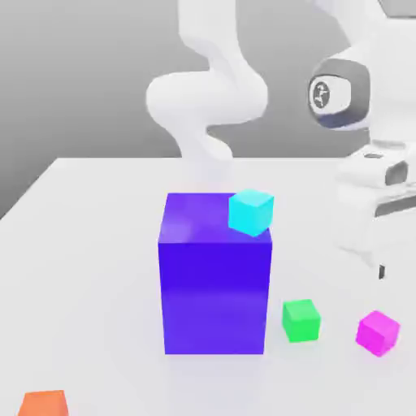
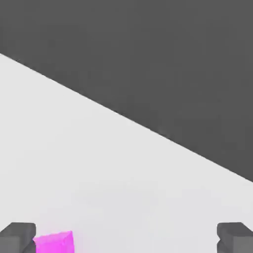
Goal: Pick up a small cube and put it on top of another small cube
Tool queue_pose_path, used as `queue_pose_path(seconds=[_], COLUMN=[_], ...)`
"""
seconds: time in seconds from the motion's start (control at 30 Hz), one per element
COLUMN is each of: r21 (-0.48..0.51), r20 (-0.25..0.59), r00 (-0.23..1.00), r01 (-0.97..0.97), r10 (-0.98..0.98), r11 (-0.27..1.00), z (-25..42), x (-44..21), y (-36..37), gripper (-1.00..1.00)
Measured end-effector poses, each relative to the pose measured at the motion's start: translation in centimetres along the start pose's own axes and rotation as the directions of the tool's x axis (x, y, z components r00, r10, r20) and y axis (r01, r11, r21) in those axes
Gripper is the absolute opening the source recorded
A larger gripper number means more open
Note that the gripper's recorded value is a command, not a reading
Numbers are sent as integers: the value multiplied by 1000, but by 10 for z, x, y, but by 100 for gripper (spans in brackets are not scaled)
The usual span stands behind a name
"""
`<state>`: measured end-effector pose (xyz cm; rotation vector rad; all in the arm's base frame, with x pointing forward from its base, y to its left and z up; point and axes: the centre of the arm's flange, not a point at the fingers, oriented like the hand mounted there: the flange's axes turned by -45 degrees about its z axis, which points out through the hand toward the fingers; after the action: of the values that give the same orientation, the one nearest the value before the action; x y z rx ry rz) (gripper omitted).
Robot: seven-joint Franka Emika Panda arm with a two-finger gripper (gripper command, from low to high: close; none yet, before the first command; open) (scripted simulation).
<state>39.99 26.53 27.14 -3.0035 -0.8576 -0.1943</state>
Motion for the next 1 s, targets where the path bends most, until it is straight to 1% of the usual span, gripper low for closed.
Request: queue_pose_path(seconds=[0.13,0.3,0.33,0.57,0.73,1.0], r21=[27,34,34,34,33,24], r20=[102,119,120,119,119,120], r00=[992,989,989,989,989,951], r01=[71,84,85,85,86,285], r10=[-74,-88,-88,-88,-89,-286], r11=[997,996,996,996,996,958], z=[67,129,137,136,84,42], x=[-30,-42,-44,-43,-37,-70], y=[-38,-46,-46,-46,-45,9], gripper=[0,0,-100,-100,-100,-100])
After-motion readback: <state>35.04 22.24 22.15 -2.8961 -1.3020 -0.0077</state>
